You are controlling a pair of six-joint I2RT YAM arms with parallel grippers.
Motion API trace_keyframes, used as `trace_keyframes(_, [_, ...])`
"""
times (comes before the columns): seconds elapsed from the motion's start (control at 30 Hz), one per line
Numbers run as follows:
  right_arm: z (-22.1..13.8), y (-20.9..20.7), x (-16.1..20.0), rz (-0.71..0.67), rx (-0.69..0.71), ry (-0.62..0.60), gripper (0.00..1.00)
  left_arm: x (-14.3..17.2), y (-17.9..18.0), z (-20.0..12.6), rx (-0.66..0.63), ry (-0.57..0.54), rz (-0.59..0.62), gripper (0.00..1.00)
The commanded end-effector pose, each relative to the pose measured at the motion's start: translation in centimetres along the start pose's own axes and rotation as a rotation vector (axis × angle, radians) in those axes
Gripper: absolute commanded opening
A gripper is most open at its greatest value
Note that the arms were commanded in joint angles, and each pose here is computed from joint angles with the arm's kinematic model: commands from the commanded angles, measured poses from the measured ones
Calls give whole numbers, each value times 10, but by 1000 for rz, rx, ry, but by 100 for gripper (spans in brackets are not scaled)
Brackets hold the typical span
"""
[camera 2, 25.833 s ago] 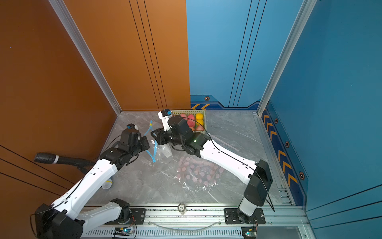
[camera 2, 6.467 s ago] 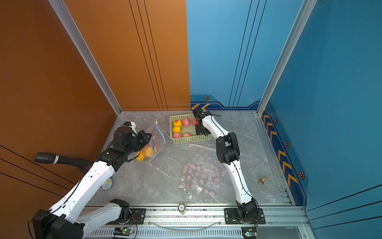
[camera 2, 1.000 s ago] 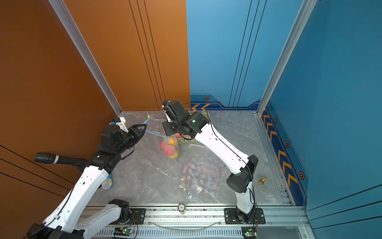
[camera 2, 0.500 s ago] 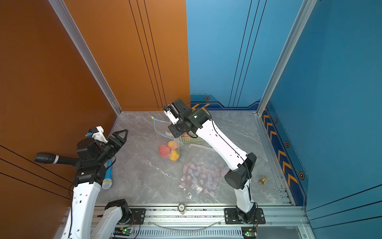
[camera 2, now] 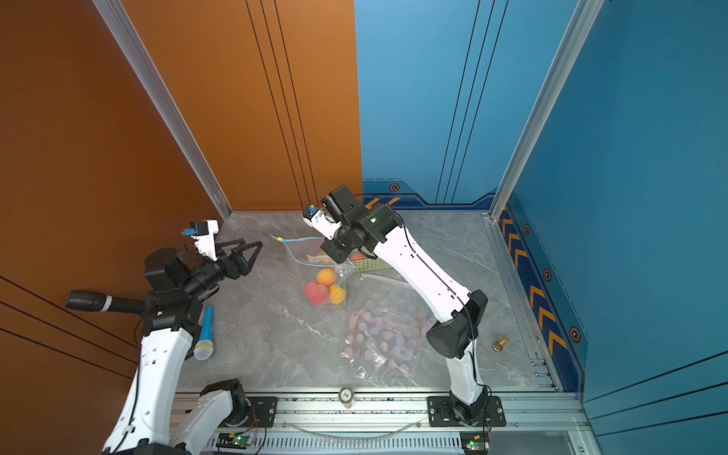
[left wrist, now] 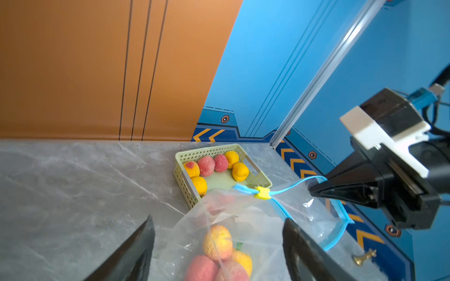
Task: Place the peach in a zip-top bag and seal the zipper
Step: Adjust the zipper food storage bag at the center of the board.
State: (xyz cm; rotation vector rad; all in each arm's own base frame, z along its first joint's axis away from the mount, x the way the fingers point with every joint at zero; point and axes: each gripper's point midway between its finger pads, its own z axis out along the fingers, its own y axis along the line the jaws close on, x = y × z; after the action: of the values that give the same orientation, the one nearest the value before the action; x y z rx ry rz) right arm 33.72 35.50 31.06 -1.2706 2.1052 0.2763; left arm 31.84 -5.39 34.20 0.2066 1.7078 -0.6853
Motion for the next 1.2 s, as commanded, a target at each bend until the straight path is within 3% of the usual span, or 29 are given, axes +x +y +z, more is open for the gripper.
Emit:
trace_keyframes(0.0, [-28, 1, -6, -83, -2, -42, 0, -8, -29, 1, 171, -4, 274, 81])
trace_keyframes(0.17, [-28, -1, -5, -93, -14, -45, 0, 25, -49, -2, 352, 122, 319, 70])
trace_keyframes(0.33, [-28, -3, -4, -104, -30, -47, 0, 41, -47, -7, 331, 142, 406, 67])
trace_keyframes(0.6, [-37, 8, -3, -144, -109, -71, 0, 34, -20, 8, 224, 150, 461, 69])
trace_keyframes(0.83, [-39, 12, -1, -152, -126, -68, 0, 38, -35, 19, 344, 145, 539, 69])
trace_keyframes(1.03, [-36, 10, 1, -141, -118, -56, 0, 53, -59, 19, 470, 205, 557, 65])
trace_keyframes(1.17, [-33, 8, 3, -136, -112, -44, 0, 60, -66, 18, 500, 208, 568, 43])
